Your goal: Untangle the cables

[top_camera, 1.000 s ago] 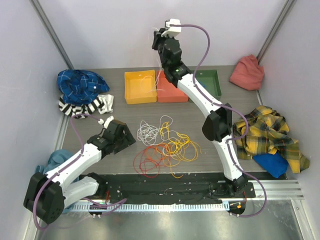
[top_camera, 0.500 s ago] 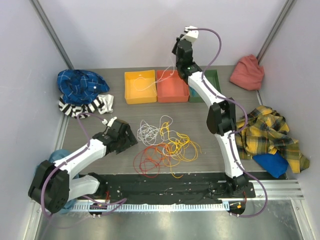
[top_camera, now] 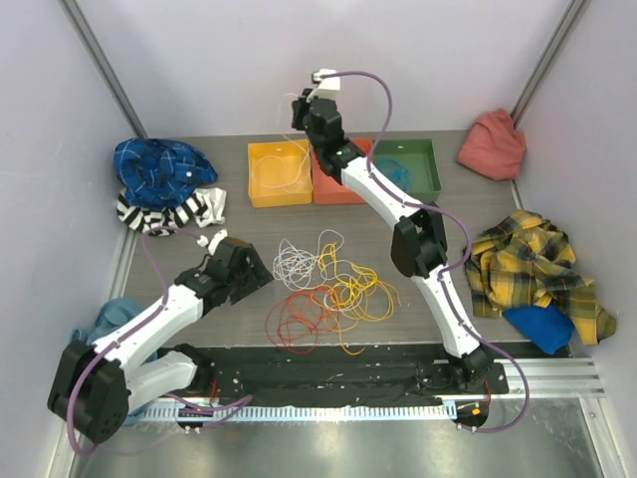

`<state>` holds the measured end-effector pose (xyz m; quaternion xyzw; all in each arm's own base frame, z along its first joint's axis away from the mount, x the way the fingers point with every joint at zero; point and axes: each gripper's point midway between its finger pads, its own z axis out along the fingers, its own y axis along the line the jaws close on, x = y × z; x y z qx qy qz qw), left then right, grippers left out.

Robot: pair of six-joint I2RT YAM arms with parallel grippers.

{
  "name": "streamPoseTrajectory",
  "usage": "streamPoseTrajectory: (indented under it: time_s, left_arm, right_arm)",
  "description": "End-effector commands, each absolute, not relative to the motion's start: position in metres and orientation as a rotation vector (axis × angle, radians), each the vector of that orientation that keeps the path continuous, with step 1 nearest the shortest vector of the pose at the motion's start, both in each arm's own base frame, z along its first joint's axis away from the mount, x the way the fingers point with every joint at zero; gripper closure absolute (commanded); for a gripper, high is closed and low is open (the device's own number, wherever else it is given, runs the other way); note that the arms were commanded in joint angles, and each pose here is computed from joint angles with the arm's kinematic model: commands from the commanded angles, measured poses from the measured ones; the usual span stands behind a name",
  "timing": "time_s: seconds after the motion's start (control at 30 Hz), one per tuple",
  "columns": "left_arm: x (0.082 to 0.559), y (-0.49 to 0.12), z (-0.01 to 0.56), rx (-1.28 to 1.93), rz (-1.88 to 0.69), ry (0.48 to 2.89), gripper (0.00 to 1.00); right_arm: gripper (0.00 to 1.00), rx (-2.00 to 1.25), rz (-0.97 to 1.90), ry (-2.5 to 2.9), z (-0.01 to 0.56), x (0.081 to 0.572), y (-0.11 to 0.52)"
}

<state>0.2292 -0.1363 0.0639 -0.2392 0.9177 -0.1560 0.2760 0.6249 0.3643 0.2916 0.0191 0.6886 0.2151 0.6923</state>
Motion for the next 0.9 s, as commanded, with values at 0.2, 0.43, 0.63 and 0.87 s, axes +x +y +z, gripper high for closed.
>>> streamPoseTrajectory:
  time_s: [0.2,0.43,0.63,0.87]
  left_arm:
    - [0.226,-0.120,0.083,-0.675,-0.402,2.364,0.24]
    - [0.228,-0.124,0.085,-0.658,-0.410,2.372,0.21]
    - [0.236,-0.124,0.092,-0.649,-0.403,2.349,0.21]
    - [0.264,-0.135,0.101,-0.599,-0.360,2.357,0.21]
  right_arm:
    - [0.65,0.011,0.664,1.585,0.267,0.610,0.422]
    - [0.00,0.021,0.634,1.570,0.280,0.607,0.419]
    - [0.00,0.129,0.558,1.474,0.349,0.580,0.374]
    - [0.00,0.159,0.534,1.557,0.353,0.481,0.326]
